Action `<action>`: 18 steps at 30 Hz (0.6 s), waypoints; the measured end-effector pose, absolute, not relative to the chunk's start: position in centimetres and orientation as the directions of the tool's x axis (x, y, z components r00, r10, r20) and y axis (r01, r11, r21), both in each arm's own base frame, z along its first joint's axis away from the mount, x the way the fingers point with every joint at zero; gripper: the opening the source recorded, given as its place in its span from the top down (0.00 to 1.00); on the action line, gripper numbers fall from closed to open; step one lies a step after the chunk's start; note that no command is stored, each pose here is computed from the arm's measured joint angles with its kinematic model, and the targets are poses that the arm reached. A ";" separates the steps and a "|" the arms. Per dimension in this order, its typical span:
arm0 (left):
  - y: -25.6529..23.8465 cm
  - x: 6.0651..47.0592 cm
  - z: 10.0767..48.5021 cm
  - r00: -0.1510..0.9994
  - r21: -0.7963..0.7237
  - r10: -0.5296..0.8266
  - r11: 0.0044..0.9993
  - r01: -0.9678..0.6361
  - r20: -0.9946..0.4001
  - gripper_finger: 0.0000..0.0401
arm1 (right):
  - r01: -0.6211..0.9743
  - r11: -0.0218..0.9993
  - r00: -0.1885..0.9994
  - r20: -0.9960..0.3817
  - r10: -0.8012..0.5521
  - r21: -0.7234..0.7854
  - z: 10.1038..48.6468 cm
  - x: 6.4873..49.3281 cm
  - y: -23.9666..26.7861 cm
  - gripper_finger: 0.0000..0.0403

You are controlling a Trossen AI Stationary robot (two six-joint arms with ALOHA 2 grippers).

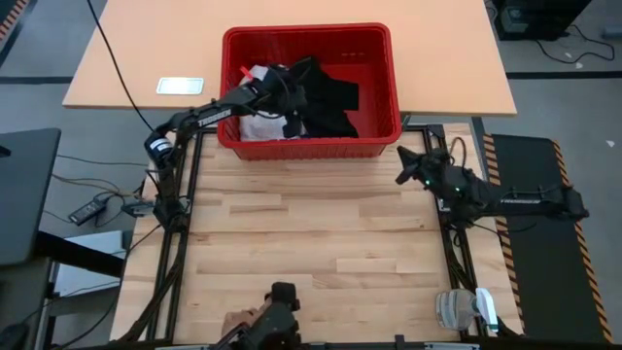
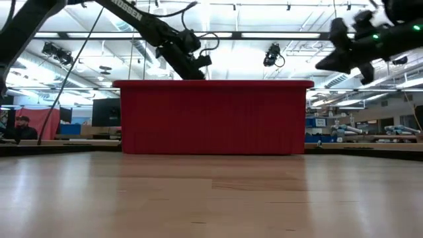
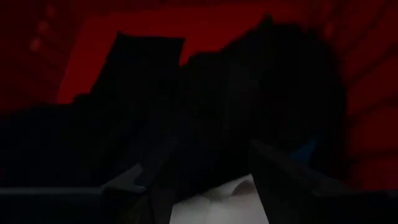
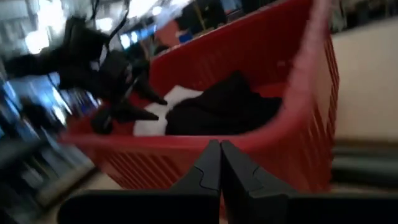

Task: Fold laundry
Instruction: Fold the black shirt

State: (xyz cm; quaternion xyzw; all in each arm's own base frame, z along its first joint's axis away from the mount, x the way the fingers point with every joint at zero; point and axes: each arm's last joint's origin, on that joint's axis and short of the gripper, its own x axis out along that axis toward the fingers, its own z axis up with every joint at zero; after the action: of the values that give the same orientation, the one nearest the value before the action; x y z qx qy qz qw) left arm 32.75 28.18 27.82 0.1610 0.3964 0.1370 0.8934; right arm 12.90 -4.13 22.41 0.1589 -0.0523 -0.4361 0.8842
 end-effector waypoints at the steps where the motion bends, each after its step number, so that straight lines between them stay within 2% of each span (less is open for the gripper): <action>1: 28.3 32.8 27.4 0.630 0.430 0.384 0.899 -0.088 -0.675 0.51 | 0.768 0.584 0.617 -0.057 -0.785 0.263 22.9 13.5 -4.4 0.98; 4: 28.9 33.1 26.2 0.577 0.510 0.425 0.860 -0.018 -0.697 0.51 | 0.771 0.616 0.633 -0.094 -0.768 0.159 24.2 15.1 -5.5 0.98; 12: 30.1 33.2 24.2 0.498 0.567 0.485 0.824 0.017 -0.719 0.54 | 0.784 0.593 0.620 -0.174 -0.765 0.182 25.8 18.7 -8.9 0.91; 15: 30.1 33.5 24.4 0.498 0.601 0.524 0.799 -0.007 -0.691 0.64 | 0.771 0.611 0.637 -0.186 -0.748 0.179 26.4 19.7 -9.9 0.88; 18: 29.8 33.8 25.4 0.525 0.628 0.548 0.777 -0.032 -0.651 0.82 | 0.735 0.664 0.678 -0.193 -0.709 0.141 26.9 20.5 -10.5 0.87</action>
State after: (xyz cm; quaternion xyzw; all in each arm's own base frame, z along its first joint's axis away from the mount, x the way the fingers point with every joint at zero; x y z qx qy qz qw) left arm 33.85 29.84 25.36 0.2837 0.4547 0.1757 0.8258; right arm 20.47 -10.53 26.94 0.1039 0.0610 -0.3966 0.9100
